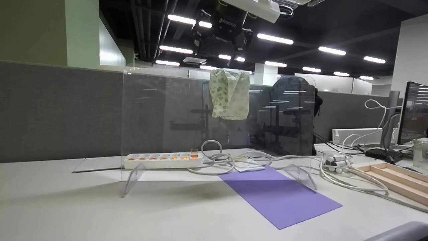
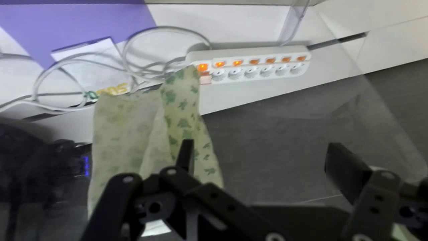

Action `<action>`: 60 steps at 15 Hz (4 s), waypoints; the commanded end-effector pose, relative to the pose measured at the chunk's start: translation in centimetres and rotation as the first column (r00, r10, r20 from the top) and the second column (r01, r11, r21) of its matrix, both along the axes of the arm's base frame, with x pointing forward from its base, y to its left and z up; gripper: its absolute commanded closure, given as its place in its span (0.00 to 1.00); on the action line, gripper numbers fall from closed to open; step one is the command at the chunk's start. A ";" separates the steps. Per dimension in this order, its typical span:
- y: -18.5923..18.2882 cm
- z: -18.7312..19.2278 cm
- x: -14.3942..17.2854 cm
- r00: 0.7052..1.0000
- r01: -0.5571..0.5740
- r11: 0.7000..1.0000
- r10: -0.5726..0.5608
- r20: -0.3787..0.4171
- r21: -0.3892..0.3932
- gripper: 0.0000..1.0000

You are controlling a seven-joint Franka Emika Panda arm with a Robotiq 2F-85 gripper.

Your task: Pick the towel and place it on the table

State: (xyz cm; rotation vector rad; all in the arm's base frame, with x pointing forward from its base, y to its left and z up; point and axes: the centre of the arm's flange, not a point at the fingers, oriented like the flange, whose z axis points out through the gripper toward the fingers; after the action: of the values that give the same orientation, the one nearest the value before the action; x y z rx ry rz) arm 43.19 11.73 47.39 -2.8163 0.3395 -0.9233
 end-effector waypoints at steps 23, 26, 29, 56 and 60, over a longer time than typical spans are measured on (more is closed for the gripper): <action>-8.9 -2.5 5.7 0.992 0.114 0.990 -0.108 0.070 -0.083 0.00; -8.2 -3.1 6.9 0.994 0.074 0.994 -0.068 0.082 -0.083 0.00; -7.8 -3.6 7.7 0.996 0.037 0.996 -0.029 0.088 -0.086 0.25; -2.7 -12.3 2.6 0.964 -0.140 0.990 0.138 -0.229 0.008 1.00; -4.1 -14.8 1.0 0.944 -0.106 0.994 0.103 -0.314 0.009 1.00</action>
State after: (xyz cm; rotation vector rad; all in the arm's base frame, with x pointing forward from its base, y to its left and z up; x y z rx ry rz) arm 45.68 8.67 33.34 -2.9355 0.1814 -0.5159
